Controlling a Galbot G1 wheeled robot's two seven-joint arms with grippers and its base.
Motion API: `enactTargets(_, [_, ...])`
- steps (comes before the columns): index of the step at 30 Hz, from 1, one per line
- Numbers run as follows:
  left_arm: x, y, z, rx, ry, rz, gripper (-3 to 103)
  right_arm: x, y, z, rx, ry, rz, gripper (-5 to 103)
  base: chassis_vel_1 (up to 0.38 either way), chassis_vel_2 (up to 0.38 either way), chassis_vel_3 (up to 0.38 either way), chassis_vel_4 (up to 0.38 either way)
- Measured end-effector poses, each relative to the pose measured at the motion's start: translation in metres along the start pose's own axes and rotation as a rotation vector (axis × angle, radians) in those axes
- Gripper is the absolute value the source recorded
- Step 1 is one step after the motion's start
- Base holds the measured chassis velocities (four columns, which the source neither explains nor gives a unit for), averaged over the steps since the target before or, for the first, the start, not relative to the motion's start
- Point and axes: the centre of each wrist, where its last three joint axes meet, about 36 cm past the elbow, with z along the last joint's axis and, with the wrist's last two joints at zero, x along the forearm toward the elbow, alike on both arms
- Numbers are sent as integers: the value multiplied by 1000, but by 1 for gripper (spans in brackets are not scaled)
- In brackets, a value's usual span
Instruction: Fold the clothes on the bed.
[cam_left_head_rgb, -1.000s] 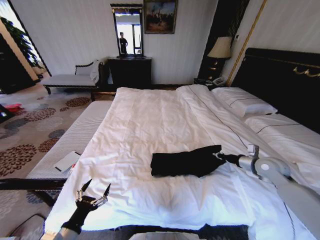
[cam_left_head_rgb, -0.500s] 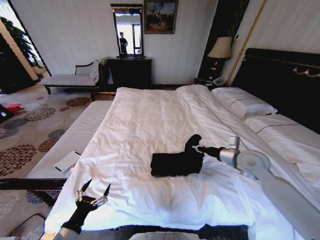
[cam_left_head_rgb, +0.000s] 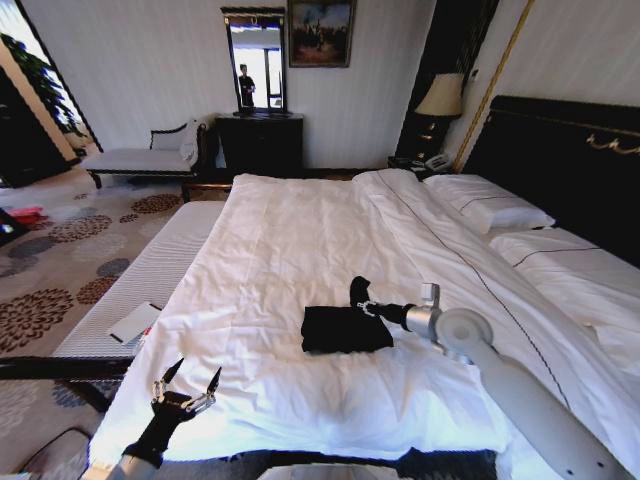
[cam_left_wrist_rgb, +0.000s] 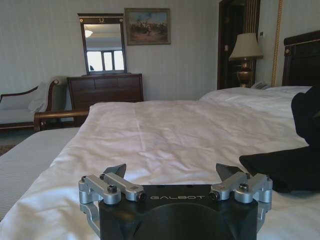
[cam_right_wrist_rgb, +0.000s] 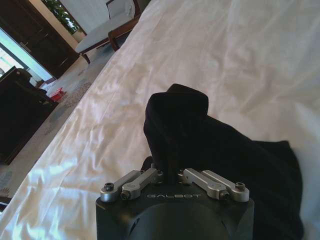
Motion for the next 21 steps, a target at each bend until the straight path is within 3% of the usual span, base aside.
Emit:
enactTargets(12, [0,0,0,0,0,0,100,-35,-6,19,-33,31,0,5,0,0,0,0])
enactTargets(21, [0,0,0,0,0,0,100,-47,-1,29,-15,50,-7,5,0,0,0,0])
